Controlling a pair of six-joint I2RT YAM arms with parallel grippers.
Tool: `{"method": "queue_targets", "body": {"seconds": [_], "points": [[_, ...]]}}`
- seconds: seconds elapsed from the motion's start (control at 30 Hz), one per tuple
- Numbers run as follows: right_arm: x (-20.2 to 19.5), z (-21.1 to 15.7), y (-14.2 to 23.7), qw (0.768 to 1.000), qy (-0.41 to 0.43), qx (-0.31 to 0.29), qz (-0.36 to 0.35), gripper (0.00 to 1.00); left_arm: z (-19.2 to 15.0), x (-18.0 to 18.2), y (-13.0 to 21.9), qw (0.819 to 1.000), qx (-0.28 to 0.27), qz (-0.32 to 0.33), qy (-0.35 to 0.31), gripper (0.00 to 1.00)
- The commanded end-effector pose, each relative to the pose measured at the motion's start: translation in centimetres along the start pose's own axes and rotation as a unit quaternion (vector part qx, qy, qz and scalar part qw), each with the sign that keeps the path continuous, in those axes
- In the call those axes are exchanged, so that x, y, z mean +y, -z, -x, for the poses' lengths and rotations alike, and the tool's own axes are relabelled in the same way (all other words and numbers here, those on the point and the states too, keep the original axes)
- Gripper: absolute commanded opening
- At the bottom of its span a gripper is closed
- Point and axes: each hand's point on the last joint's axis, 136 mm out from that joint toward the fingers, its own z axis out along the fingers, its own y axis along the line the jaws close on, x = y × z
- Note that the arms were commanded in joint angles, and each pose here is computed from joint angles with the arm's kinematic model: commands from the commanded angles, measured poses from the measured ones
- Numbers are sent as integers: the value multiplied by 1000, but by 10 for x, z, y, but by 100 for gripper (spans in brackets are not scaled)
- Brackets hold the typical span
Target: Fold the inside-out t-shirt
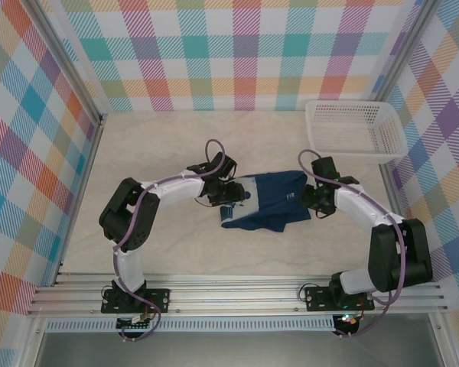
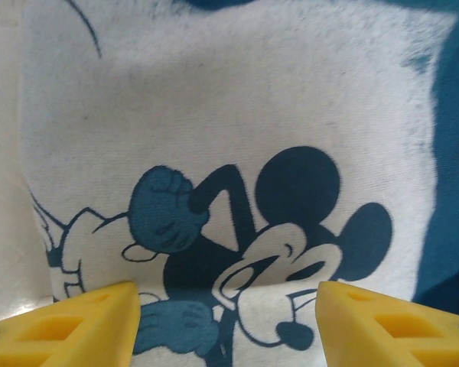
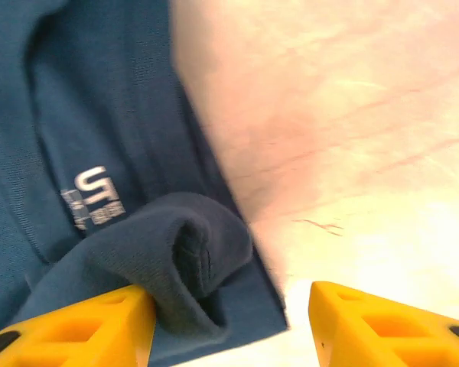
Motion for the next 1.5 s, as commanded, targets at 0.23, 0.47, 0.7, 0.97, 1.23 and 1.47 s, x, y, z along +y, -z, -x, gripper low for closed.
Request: {"method": "queue_targets", "body": {"seconds": [0.23,0.47,0.7,0.97,1.23,1.47], "points": [[31,38,30,993,4,-60,98,66,0,-4,15,999,-31,-2,-40,62],[56,86,-4,993,26,-59,98,68,-6,-17,29,994,-63,-20,-86,62],[61,112,-45,996,34,-38,69,64,-11,-33,30,988,-78,-33,-126,62],[63,117,-63,997,51,-25,61,38,-13,-26,25,989,-73,-20,-124,61],[68,125,-61,994,75,-35,69,3,-16,-22,23,990,-71,-18,-124,61],[83,138,-26,988,93,-73,95,0,-26,-20,16,990,-53,-25,-129,61]]}}
